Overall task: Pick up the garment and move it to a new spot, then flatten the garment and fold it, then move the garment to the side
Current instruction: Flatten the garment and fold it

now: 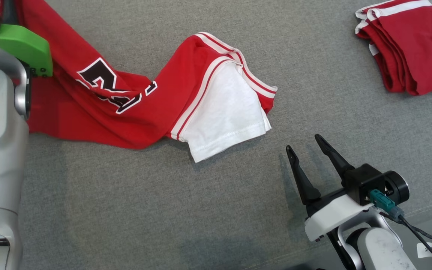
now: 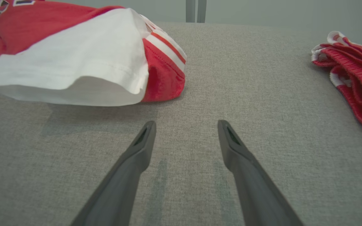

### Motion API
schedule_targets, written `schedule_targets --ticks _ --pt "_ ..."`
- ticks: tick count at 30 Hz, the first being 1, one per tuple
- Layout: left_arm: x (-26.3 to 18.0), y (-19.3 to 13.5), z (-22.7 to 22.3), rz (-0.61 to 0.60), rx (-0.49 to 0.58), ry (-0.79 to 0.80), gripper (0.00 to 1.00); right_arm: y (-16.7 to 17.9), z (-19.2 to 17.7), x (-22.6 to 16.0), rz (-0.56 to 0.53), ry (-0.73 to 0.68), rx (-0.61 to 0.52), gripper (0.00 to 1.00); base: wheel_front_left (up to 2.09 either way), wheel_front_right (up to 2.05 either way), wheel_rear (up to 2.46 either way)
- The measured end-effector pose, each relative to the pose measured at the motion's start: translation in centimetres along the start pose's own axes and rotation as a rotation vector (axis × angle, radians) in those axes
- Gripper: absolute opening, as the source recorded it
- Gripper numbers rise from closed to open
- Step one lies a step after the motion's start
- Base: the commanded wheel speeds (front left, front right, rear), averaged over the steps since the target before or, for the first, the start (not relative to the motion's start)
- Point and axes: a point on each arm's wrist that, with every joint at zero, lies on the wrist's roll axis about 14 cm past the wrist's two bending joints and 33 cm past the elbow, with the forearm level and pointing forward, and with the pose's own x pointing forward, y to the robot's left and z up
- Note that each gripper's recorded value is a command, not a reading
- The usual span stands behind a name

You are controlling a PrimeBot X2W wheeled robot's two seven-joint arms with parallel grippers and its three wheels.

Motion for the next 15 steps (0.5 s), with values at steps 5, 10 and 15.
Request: schedule_targets --ticks 5,10,15 --pt "0.9 -1.4 2.2 -0.031 -0.015 -0.063 0.00 0.0 -0.2 0.0 0.004 0.009 -0.006 1.00 0.00 0.00 0.00" --pt "1.9 -3.1 3.9 -0.069 -0.033 -0.108 0.00 0.2 -0.4 -0.1 0.010 0.018 -0.005 1.00 0.00 0.00 0.00" --pt "2.1 -3.8 2.0 -0.072 -0.039 -0.057 0.75 0.1 -0.8 -0.2 0.004 0.031 -0.003 1.00 0.00 0.00 0.00"
